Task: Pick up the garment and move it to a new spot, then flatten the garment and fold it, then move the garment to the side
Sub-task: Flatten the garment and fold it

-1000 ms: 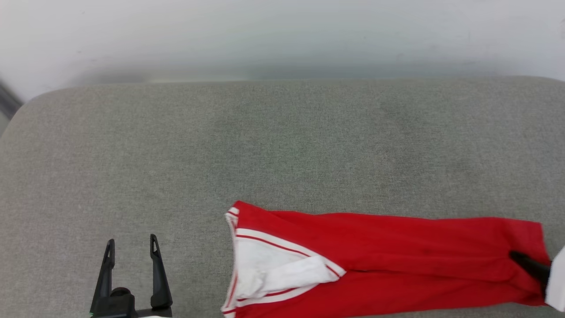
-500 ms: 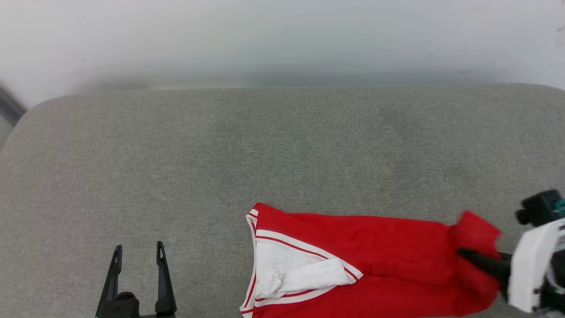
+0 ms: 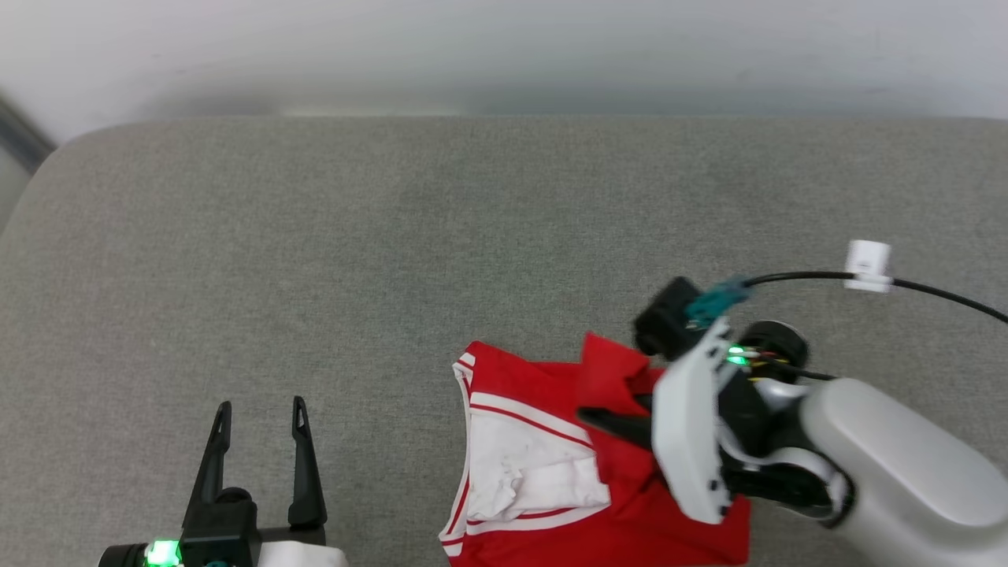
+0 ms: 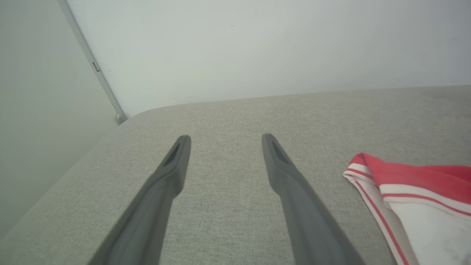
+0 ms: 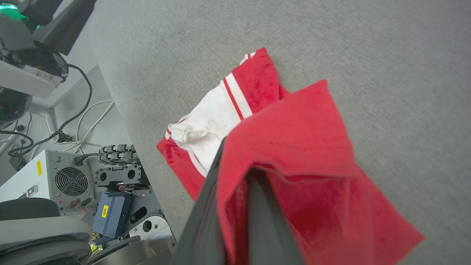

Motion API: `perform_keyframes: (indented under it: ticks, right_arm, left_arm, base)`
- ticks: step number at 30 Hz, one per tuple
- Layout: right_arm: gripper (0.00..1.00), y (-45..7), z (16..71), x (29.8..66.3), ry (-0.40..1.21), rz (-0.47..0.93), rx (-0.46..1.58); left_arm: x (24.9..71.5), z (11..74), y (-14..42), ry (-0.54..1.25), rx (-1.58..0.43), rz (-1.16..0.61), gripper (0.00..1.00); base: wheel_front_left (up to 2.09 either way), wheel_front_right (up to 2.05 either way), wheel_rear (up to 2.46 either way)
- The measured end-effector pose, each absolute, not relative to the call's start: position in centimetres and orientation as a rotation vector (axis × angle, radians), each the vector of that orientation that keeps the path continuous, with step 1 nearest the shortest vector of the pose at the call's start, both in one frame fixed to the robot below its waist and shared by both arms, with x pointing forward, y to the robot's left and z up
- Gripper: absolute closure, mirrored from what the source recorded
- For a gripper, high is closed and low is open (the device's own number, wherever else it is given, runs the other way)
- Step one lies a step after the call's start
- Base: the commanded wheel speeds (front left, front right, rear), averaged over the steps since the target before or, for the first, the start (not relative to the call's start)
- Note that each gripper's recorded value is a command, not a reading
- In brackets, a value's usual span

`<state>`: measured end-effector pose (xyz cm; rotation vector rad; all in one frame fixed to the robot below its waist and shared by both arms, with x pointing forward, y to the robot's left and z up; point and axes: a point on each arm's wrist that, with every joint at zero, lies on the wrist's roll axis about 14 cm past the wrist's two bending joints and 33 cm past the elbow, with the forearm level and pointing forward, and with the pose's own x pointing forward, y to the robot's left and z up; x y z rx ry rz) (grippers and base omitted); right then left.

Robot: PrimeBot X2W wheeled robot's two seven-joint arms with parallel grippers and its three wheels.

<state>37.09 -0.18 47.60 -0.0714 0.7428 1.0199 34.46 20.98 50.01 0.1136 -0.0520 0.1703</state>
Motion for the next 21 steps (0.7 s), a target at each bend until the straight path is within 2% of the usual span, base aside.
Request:
perform_keyframes:
  ticks: [5, 10, 12, 17, 18, 19, 21]
  right_arm:
    - [1.0, 3.3, 45.2, 37.0, 0.788, 1.095, -0.178]
    - [1.0, 3.2, 39.9, 35.8, 0.907, 1.116, -0.348]
    - [1.0, 3.0, 38.4, 35.4, 0.948, 1.108, -0.343]
    - [1.0, 3.5, 38.4, 35.7, 0.91, 1.105, -0.307]
    - [0.57, 3.5, 38.8, 35.9, 0.887, 1.102, -0.296]
    - [0.0, 3.6, 39.4, 36.3, 0.849, 1.099, -0.29]
    - [0.0, 4.0, 41.5, 37.6, 0.742, 1.098, -0.273]
  left_arm:
    - [35.0, 49.5, 21.2, -0.037, 0.107, 0.179, 0.0]
    - [35.5, 49.0, 21.4, -0.021, 0.104, 0.188, 0.0]
    - [35.4, 48.6, 21.6, -0.01, 0.104, 0.191, 0.0]
    - [35.6, 48.7, 22.0, -0.013, 0.104, 0.202, 0.0]
    - [35.5, 48.8, 21.9, -0.015, 0.104, 0.201, 0.0]
    - [35.5, 48.8, 21.9, -0.015, 0.104, 0.2, 0.0]
    - [35.2, 48.7, 21.8, -0.011, 0.105, 0.197, 0.0]
  base:
    - [0.0, 0.0, 0.0]
    - [0.0, 0.0, 0.0]
    - [0.0, 0.0, 0.0]
    - [0.0, 0.0, 0.0]
    - [0.0, 0.0, 0.0]
    - [0.0, 0.0, 0.0]
    - [0.0, 0.0, 0.0]
